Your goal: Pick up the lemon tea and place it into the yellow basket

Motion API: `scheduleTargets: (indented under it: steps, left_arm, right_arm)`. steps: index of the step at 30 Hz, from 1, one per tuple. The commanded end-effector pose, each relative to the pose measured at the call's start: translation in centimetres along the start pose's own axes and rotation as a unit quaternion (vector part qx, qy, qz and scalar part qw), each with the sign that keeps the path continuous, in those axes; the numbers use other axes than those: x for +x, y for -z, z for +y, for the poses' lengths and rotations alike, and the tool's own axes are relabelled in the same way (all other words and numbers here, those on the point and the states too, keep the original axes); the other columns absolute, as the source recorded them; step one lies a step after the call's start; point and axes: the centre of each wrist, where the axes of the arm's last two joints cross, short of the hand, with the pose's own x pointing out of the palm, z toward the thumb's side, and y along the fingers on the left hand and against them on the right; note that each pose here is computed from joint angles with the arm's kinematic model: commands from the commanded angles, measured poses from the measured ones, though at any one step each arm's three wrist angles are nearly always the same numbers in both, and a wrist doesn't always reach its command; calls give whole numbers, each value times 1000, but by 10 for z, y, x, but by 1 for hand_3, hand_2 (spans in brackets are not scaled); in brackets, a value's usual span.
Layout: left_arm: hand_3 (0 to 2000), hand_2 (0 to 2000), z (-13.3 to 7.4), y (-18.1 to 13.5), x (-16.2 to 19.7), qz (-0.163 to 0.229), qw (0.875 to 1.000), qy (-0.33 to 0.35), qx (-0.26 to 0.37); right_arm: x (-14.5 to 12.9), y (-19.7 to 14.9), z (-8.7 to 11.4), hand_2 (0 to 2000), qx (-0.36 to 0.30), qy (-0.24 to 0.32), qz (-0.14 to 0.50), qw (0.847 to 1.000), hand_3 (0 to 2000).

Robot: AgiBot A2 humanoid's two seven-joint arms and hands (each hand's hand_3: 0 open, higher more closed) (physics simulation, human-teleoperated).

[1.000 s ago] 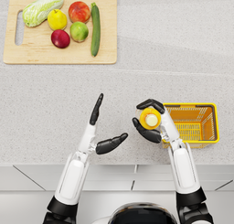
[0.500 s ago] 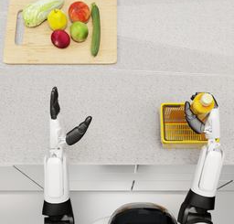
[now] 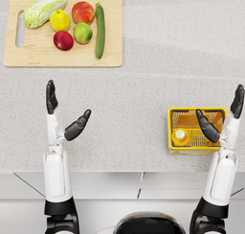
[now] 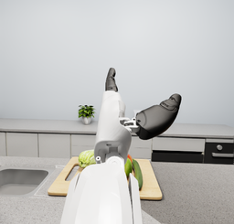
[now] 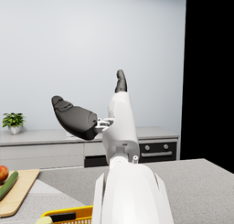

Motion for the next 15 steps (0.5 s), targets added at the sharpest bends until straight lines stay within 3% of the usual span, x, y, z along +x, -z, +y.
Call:
scheduleTargets:
  steps: [1,3,15]
  left_arm:
    - [0,0,12,-2,-18,0,999,-34,4]
    - [0,0,5,3,-11,0,1000,-22,-5]
    - [0,0,4,10,-19,-1,999,-37,-18]
  right_arm:
    - [-21,-5,-13,0,-15,37,8,999,0]
    - [-17,10,-11,0,11,32,5,999,0]
    - [-16,14,-7,0,16,34,6,999,0]
